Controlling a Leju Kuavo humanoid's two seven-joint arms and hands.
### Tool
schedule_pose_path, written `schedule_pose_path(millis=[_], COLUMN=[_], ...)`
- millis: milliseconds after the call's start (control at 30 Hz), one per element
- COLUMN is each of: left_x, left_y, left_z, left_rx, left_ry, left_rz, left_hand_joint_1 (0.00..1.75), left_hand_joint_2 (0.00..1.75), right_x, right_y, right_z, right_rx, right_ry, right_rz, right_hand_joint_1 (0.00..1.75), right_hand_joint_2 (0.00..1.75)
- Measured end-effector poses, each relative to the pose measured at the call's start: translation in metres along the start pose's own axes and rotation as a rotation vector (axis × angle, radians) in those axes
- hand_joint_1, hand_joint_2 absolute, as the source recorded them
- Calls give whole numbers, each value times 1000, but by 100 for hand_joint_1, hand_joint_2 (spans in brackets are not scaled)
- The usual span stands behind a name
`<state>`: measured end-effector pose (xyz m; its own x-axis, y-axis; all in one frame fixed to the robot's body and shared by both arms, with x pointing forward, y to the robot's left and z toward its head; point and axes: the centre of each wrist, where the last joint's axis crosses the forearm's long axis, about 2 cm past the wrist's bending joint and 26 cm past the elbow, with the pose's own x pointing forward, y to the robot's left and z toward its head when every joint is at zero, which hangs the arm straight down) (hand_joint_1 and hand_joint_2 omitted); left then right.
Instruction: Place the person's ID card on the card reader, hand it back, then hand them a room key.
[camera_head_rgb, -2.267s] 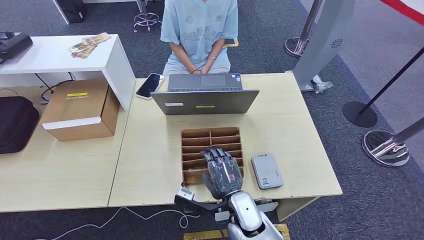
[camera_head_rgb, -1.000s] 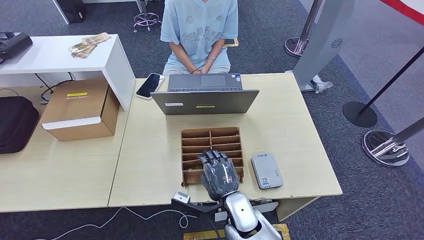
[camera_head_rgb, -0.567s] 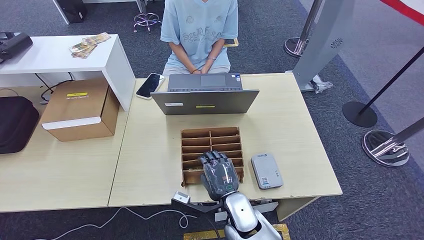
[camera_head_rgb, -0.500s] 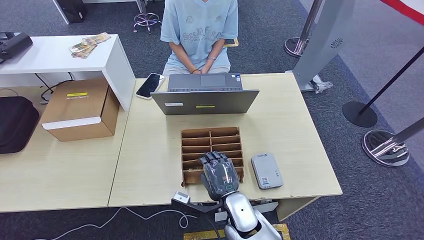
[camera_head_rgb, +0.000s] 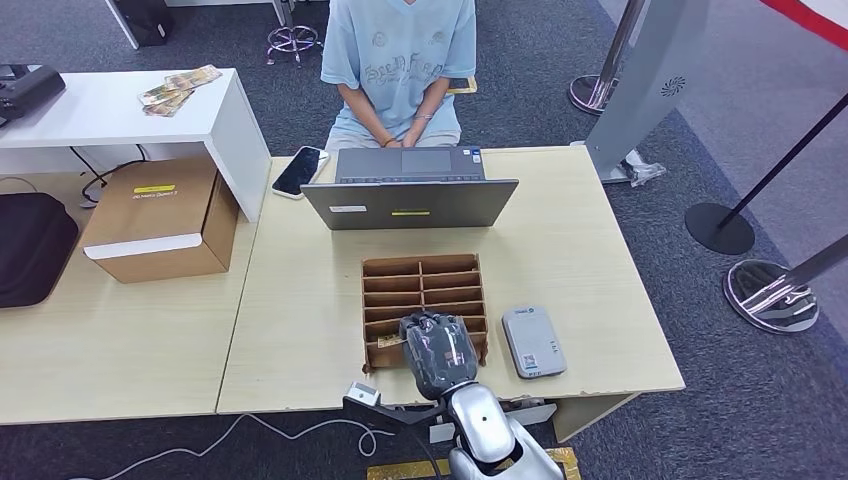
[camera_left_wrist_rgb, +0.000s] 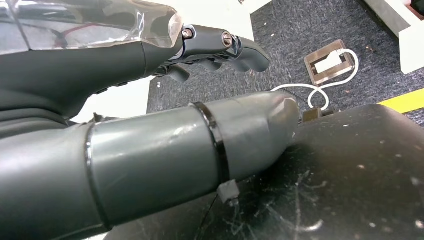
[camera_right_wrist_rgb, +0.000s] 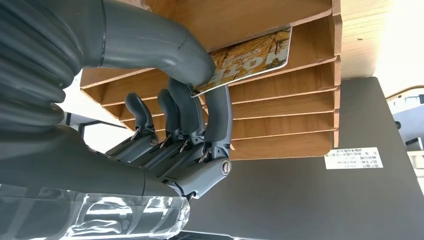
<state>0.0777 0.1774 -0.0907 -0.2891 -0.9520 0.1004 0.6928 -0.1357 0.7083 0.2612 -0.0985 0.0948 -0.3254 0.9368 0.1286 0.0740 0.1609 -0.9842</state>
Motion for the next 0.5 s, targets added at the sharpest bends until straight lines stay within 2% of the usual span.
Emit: schedule_pose_path(millis=[233, 500], left_x=[0, 0], left_y=[0, 0], left_z=[0, 0], left_rx=[0, 0], left_ry=[-2, -10], left_rz=[1, 0], left_hand_joint_1=[0, 0], left_hand_joint_2=[0, 0], right_x=[0, -1], right_y=[1, 0], right_z=[0, -2], right_rx=[-1, -11], right_ry=[-6, -17], right_rz=[0, -28], right_hand_joint_1=[140, 157], right_hand_joint_2=[175, 175])
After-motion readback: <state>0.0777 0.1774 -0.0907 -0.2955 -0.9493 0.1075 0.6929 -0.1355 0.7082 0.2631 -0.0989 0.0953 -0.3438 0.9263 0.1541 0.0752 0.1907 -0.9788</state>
